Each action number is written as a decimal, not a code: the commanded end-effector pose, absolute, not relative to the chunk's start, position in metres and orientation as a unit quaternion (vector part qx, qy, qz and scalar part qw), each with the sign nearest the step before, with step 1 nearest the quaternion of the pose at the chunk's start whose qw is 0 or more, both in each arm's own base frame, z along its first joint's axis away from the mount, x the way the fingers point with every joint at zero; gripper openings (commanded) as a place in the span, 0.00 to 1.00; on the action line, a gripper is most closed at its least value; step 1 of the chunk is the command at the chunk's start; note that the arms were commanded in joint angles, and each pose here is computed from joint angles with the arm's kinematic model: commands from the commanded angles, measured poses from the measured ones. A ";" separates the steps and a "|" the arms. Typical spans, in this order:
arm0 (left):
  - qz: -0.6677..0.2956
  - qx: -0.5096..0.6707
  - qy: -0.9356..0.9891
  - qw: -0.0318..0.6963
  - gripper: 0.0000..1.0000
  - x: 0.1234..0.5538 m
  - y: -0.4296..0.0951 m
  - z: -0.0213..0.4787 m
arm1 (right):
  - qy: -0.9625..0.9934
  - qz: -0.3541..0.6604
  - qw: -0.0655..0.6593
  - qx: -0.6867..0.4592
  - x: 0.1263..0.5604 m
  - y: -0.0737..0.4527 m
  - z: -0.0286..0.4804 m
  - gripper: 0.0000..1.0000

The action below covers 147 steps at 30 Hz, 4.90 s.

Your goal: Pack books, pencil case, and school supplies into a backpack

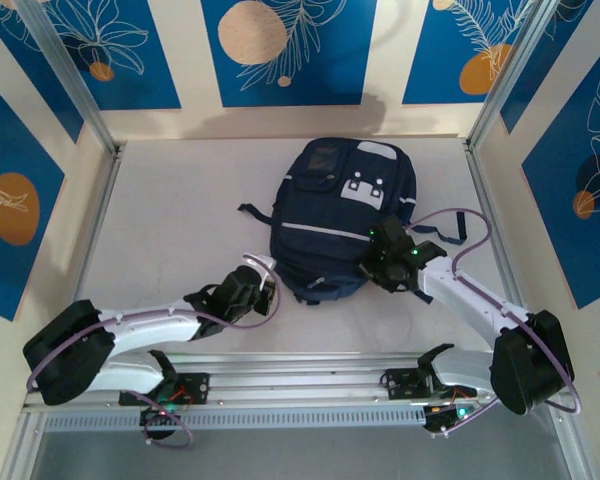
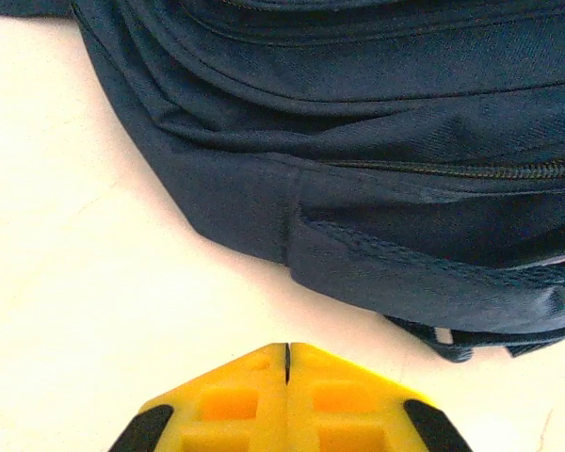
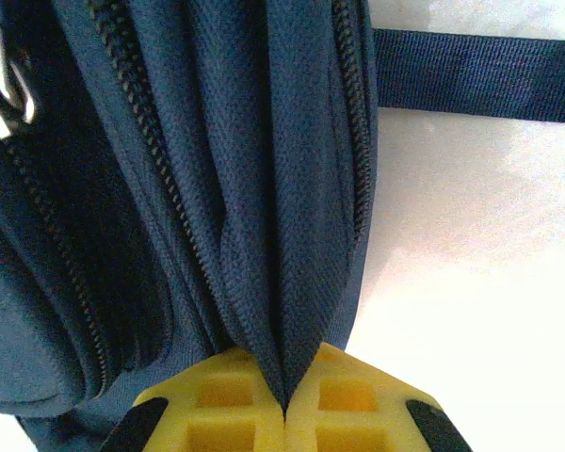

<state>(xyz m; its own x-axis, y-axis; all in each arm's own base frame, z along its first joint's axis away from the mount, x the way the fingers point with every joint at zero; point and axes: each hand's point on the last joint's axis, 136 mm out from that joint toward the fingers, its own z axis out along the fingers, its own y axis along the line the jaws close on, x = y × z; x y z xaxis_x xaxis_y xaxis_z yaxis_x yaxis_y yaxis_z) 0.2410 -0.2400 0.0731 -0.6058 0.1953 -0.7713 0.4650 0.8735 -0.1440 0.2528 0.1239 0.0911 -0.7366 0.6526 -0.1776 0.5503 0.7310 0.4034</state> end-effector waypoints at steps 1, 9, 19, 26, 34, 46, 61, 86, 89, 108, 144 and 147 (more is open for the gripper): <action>-0.196 0.198 0.880 0.385 0.00 0.240 -0.255 0.076 | 0.923 0.170 0.171 0.299 0.256 0.121 0.100 0.08; -0.277 0.297 0.854 0.325 0.26 0.224 -0.307 0.095 | 0.924 0.192 0.181 0.278 0.253 0.129 0.110 0.07; -0.432 0.328 0.805 0.240 0.47 0.204 -0.332 0.106 | 0.922 0.214 0.175 0.270 0.253 0.134 0.112 0.07; -0.413 0.307 0.824 0.239 0.54 0.224 -0.332 0.093 | 0.920 0.224 0.171 0.271 0.252 0.135 0.111 0.07; -0.384 0.318 0.825 0.266 0.55 0.234 -0.327 0.108 | 0.920 0.230 0.168 0.271 0.252 0.135 0.109 0.06; -0.372 0.311 0.832 0.271 0.59 0.243 -0.339 0.103 | 0.919 0.238 0.161 0.270 0.254 0.140 0.108 0.06; -0.386 0.318 0.824 0.266 0.52 0.239 -0.370 0.085 | 0.914 0.255 0.148 0.278 0.253 0.147 0.108 0.06; -0.198 0.283 0.870 0.352 0.00 0.278 -0.339 0.084 | 0.923 0.239 0.146 0.263 0.247 0.156 0.102 0.03; -0.175 0.290 0.872 0.355 0.00 0.277 -0.324 0.085 | 0.923 0.234 0.153 0.266 0.250 0.149 0.104 0.03; -0.172 0.300 0.884 0.314 0.00 0.275 -0.289 0.074 | 0.919 0.231 0.169 0.271 0.264 0.129 0.113 0.03; -0.229 0.337 0.883 0.235 0.00 0.243 -0.312 0.047 | 0.915 0.252 0.162 0.270 0.267 0.136 0.116 0.03; -0.226 0.337 0.883 0.237 0.00 0.241 -0.310 0.050 | 0.916 0.244 0.168 0.271 0.269 0.132 0.116 0.03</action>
